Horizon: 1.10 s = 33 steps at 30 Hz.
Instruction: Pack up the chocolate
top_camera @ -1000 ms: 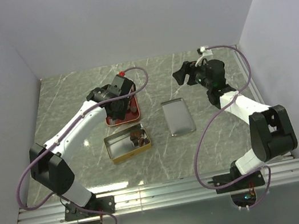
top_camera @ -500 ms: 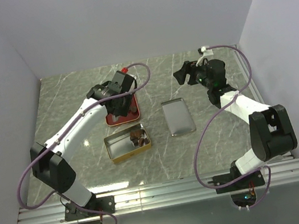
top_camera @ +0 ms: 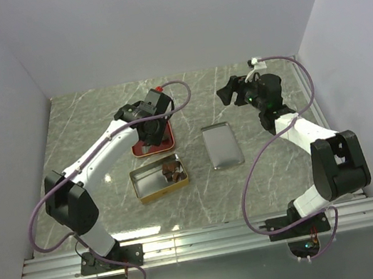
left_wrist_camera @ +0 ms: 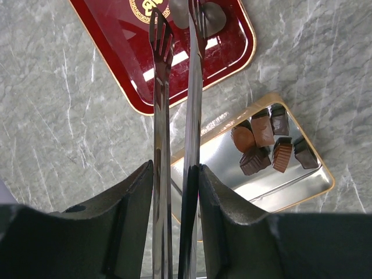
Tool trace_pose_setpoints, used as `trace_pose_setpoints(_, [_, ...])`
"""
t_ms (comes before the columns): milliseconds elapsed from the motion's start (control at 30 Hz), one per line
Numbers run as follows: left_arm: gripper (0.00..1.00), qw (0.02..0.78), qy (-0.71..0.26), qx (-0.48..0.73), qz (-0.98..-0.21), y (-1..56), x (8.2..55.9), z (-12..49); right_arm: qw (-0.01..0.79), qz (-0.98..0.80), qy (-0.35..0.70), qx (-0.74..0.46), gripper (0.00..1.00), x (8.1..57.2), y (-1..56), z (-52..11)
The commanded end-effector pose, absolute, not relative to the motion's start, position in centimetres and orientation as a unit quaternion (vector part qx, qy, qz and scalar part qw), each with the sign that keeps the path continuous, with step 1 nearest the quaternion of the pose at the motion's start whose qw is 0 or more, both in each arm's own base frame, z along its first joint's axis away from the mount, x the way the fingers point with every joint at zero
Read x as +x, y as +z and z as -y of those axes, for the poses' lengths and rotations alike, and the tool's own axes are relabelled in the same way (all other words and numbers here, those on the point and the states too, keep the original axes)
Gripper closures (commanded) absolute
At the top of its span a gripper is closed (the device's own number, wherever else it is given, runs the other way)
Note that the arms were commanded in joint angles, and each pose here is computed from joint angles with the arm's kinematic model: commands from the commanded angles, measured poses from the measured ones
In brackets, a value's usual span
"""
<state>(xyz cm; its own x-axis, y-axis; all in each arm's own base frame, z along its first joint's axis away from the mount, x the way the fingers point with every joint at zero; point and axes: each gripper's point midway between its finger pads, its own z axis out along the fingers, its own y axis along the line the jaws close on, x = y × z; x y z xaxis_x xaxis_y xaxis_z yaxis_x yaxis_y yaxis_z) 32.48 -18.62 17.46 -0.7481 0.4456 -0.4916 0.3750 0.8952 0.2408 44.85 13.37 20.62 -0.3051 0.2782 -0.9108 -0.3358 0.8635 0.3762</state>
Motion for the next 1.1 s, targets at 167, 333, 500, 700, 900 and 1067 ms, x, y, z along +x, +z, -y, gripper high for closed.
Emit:
trace_pose_setpoints(167, [0.59, 0.289, 0.069, 0.223, -0.928, 18.0, 33.4, 19.1, 0.612, -0.745, 0.265, -0.021, 0.13, 45.7, 22.6, -13.1])
trace_pose_setpoints(333, [0.60, 0.285, 0.072, 0.223, -0.929, 17.8, 33.5, 19.1, 0.611, -0.745, 0.266, -0.020, 0.13, 45.8, 22.6, -13.1])
trace_pose_setpoints(500, [0.61, 0.283, 0.082, 0.215, -0.931, 17.6, 33.5, 18.5, 0.610, -0.746, 0.268, -0.020, 0.13, 45.8, 22.5, -13.1])
trace_pose_setpoints(700, [0.61, 0.286, 0.075, 0.214, -0.931, 18.0, 33.2, 18.5, 0.609, -0.746, 0.269, -0.020, 0.13, 45.8, 22.5, -13.1])
trace_pose_setpoints(900, [0.62, 0.295, 0.088, 0.197, -0.931, 18.0, 33.5, 17.9, 0.610, -0.745, 0.269, -0.021, 0.13, 45.7, 22.7, -13.1])
trace_pose_setpoints(1067, [0.48, 0.294, 0.091, 0.139, -0.941, 15.5, 33.3, 16.7, 0.610, -0.745, 0.270, -0.021, 0.13, 45.7, 22.6, -13.2])
